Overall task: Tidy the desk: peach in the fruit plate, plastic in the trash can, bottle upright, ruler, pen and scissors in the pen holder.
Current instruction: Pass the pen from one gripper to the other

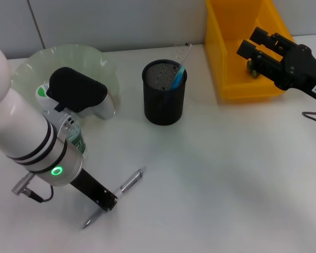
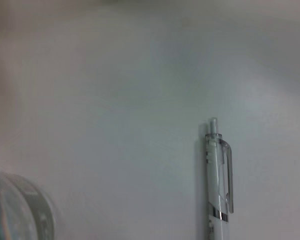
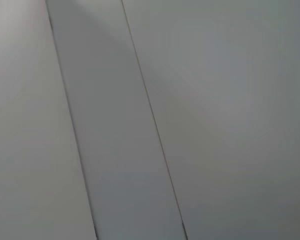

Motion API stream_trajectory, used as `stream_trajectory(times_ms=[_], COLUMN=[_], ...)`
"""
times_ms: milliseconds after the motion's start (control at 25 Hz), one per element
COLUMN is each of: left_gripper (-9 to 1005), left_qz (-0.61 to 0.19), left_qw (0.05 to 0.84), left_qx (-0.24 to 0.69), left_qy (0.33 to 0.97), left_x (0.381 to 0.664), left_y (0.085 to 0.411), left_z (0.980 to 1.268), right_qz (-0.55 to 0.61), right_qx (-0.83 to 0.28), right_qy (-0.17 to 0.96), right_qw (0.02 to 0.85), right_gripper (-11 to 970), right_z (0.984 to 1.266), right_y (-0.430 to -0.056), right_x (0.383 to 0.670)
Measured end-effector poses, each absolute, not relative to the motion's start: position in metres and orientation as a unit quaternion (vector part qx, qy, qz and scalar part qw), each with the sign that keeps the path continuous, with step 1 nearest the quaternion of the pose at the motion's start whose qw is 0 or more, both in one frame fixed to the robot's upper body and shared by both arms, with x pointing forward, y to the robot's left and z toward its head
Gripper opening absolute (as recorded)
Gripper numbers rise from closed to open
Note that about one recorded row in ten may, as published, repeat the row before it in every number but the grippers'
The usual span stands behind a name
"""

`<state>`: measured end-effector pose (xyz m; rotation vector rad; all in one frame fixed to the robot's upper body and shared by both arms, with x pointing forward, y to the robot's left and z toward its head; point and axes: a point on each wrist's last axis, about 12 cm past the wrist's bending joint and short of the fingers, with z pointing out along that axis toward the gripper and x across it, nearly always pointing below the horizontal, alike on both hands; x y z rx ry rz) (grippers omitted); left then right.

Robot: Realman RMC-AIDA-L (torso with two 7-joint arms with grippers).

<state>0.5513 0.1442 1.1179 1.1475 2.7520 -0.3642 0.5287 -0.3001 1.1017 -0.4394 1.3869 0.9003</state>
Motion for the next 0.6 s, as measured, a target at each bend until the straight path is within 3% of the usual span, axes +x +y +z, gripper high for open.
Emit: stream_trajectory(times_ms=[600], left_gripper=[140], left_qz=[-0.200], left_qw=[0.124], left_qx=[0.343], left_qy=[0.910], left_x=[0.561], left_y=[0.155], left_z=[1.148], right_qz=[0.386], right_qx=[-0.171], right_qy=[0.612], right_qw=[0.669], right_gripper=[610], right_z=[1.101], right_y=[-0.314], right_x=[0.523])
